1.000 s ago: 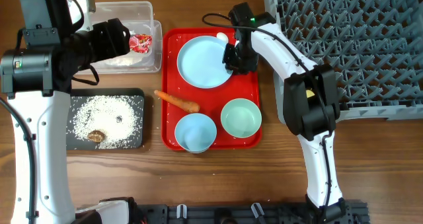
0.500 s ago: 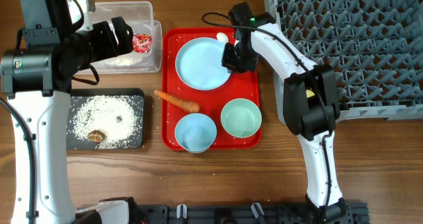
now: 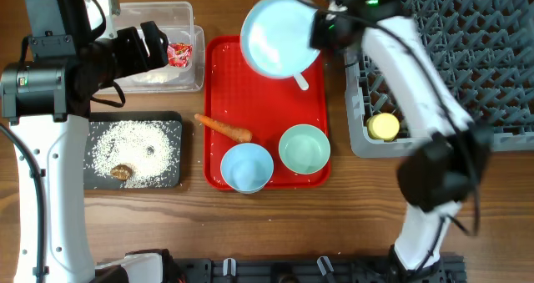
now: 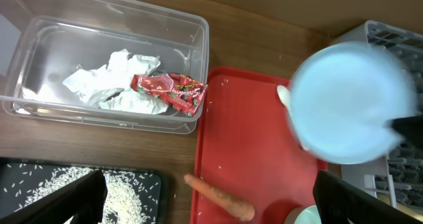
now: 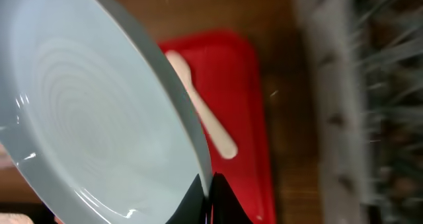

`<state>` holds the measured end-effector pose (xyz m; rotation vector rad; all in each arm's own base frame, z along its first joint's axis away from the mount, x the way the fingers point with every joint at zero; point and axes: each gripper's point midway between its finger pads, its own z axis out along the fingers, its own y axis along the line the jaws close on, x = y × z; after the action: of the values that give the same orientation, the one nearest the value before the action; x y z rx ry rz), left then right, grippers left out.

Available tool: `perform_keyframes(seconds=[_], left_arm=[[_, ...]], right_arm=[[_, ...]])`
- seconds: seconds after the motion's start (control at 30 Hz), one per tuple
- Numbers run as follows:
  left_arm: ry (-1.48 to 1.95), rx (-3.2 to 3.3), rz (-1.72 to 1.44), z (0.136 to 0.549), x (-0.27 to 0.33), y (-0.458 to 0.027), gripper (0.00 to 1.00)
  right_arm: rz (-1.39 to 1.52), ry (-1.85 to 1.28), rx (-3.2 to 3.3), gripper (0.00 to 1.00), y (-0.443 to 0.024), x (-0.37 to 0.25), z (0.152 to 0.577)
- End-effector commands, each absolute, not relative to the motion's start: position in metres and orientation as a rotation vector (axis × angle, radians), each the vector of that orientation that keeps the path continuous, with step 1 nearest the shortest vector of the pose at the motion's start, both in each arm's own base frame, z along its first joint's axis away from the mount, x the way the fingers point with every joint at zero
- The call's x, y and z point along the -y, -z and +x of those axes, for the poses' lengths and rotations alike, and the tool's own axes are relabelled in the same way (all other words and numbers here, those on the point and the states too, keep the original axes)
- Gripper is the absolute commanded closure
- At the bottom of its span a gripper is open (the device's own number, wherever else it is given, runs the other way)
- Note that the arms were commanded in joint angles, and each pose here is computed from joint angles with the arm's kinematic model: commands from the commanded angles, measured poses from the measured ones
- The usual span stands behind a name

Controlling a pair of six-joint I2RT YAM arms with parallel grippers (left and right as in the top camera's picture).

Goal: Sort waste into correct bins and load items into the dishwasher rack
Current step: 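Lift the light-blue plate and stand it upright in the rack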

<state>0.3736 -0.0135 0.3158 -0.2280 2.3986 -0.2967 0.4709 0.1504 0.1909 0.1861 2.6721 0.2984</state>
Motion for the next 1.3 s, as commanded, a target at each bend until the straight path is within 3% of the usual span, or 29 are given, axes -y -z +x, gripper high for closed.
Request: perform_keyframes(seconds=[0.0, 0.2, 0.33, 0.53, 0.63, 1.1, 1.27], left_arm=[[0.294, -2.388, -0.239, 0.377, 0.011, -0.319, 0.00], [0.294, -2.388, -0.239, 0.377, 0.011, -0.319, 0.00], [0.294, -2.388, -0.239, 0.377, 0.011, -0.319, 0.00], [0.294, -2.388, -0.239, 0.377, 0.011, -0.319, 0.00], [0.294, -2.388, -0.239, 0.377, 0.011, -0.319, 0.00], [0.294, -2.388, -0.239, 0.377, 0.011, -0.319, 0.00], [0.294, -2.388, -0.239, 0.377, 0.011, -0.319, 0.00]], right_arm=[[0.200, -0.054, -2.480, 0.96, -0.260, -0.093, 0.469], [0.409, 0.428, -2.240, 0.96, -0.331, 0.029, 0.449], [0.462, 0.770, -2.180, 0.96, -0.346, 0.094, 0.435], [0.537, 0.968, -2.144, 0.91, -0.350, 0.160, 0.430], [0.480, 1.047, -2.185, 0.96, -0.344, 0.183, 0.433], [0.159, 1.163, -2.410, 0.96, -0.257, 0.220, 0.483], [0.039, 1.246, -2.407, 0.96, -0.247, 0.228, 0.499]])
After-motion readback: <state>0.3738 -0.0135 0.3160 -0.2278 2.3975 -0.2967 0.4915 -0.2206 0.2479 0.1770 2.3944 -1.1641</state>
